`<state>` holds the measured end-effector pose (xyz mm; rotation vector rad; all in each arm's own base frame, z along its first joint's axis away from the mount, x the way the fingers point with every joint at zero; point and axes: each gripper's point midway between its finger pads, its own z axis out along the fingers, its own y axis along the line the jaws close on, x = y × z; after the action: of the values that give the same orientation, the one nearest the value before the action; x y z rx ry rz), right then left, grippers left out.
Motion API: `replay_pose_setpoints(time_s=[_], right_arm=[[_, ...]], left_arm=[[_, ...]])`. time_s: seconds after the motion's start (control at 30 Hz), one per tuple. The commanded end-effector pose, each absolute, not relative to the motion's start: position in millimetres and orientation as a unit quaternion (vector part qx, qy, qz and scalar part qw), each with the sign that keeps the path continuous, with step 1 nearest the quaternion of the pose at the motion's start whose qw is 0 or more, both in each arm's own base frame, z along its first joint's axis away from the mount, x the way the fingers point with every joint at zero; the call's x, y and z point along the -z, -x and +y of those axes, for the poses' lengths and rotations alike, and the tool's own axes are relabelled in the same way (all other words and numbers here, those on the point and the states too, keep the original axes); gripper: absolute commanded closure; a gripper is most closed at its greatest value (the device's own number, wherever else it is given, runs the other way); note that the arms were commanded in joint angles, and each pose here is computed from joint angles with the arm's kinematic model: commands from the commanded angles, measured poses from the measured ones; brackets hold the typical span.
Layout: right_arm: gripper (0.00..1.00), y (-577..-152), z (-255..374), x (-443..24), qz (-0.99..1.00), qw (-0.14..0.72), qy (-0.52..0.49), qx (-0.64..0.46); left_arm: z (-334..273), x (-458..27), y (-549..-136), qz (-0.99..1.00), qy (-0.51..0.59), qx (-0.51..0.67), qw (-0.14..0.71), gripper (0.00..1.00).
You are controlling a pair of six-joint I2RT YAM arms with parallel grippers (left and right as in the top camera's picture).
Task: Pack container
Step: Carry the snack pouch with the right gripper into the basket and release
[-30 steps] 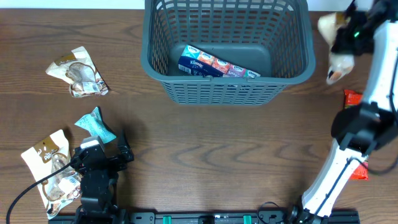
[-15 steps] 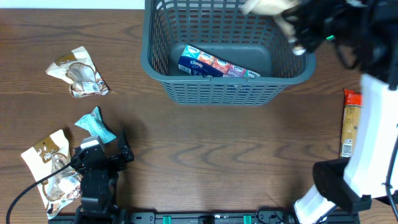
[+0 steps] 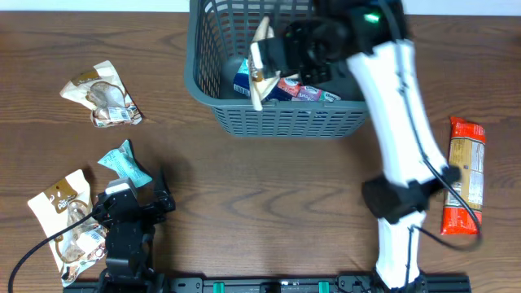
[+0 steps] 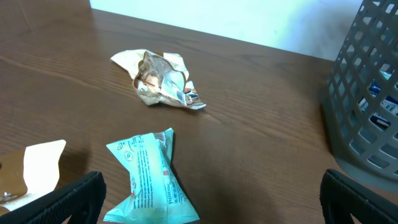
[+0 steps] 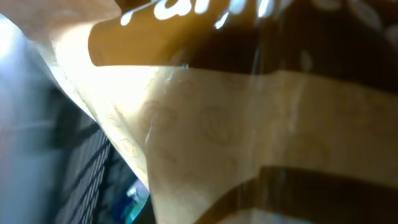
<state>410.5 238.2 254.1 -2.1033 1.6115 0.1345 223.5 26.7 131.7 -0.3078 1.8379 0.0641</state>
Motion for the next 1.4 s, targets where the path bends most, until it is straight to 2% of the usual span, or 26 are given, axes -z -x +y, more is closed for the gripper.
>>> replay_pose_setpoints(time_s=[0.0,0.23,0.33,0.37,0.4,0.43,0.47,0.5,0.73,0.87,0.97,1.03,1.13,1.27,1.37], right_arm=[[0.99,-424.6,237.9,-214.0,0.616,0.206,0.757,-0.071],[0.98,-437.3,240.1,-170.3,0.653,0.172,0.731,-0.097],[0.91,-437.5,239.4,-169.5,0.655,0.17,0.729,-0.098],[0.74,-437.4,239.4,-169.5,0.66,0.17,0.725,-0.099],[0.36,-437.3,239.3,-169.4,0.674,0.167,0.712,-0.102],[0.18,-436.9,239.2,-169.5,0.687,0.165,0.7,-0.105],[0.05,-435.5,238.8,-169.6,0.7,0.161,0.687,-0.11],[0.01,-432.0,239.5,-171.2,0.71,0.157,0.676,-0.119],[0.01,-418.4,234.9,-210.5,0.731,0.179,0.647,-0.122],[0.01,-428.1,205.0,-279.2,0.754,0.259,0.602,-0.039],[0.01,-435.6,172.1,-353.5,0.774,0.361,0.52,0.017],[0.01,-437.5,135.6,-408.8,0.792,0.435,0.425,0.052],[0.01,-425.0,71.1,-461.6,0.819,0.496,0.277,0.076],[0.01,-395.1,-3.2,-470.6,0.855,0.486,0.155,0.091],[0.09,-379.2,-49.4,-455.0,0.884,0.448,0.083,0.1]], left_arm=[[28.1,-127.3,-221.8,0.796,0.135,-0.031,0.59,0.01],[28.1,-127.3,-221.8,0.796,0.135,-0.031,0.59,0.01],[28.0,-127.3,-221.8,0.796,0.134,-0.031,0.59,0.01],[28.1,-127.3,-221.8,0.796,0.135,-0.031,0.59,0.01],[28.1,-127.3,-221.8,0.796,0.135,-0.031,0.59,0.01],[28.1,-127.3,-221.8,0.796,0.135,-0.031,0.59,0.01],[28.1,-127.3,-221.8,0.796,0.135,-0.031,0.59,0.02],[28.1,-127.3,-221.8,0.796,0.135,-0.031,0.59,0.01],[28.1,-127.2,-221.8,0.796,0.135,-0.031,0.59,0.01],[28.0,-127.3,-221.8,0.796,0.134,-0.031,0.59,0.01],[28.1,-127.3,-221.8,0.796,0.135,-0.031,0.59,0.01],[28.0,-127.3,-221.8,0.796,0.134,-0.031,0.59,0.01],[28.1,-127.3,-221.8,0.796,0.135,-0.031,0.59,0.02],[28.1,-127.3,-221.8,0.796,0.135,-0.031,0.59,0.01],[28.1,-127.3,-221.8,0.796,0.134,-0.031,0.59,0.01]])
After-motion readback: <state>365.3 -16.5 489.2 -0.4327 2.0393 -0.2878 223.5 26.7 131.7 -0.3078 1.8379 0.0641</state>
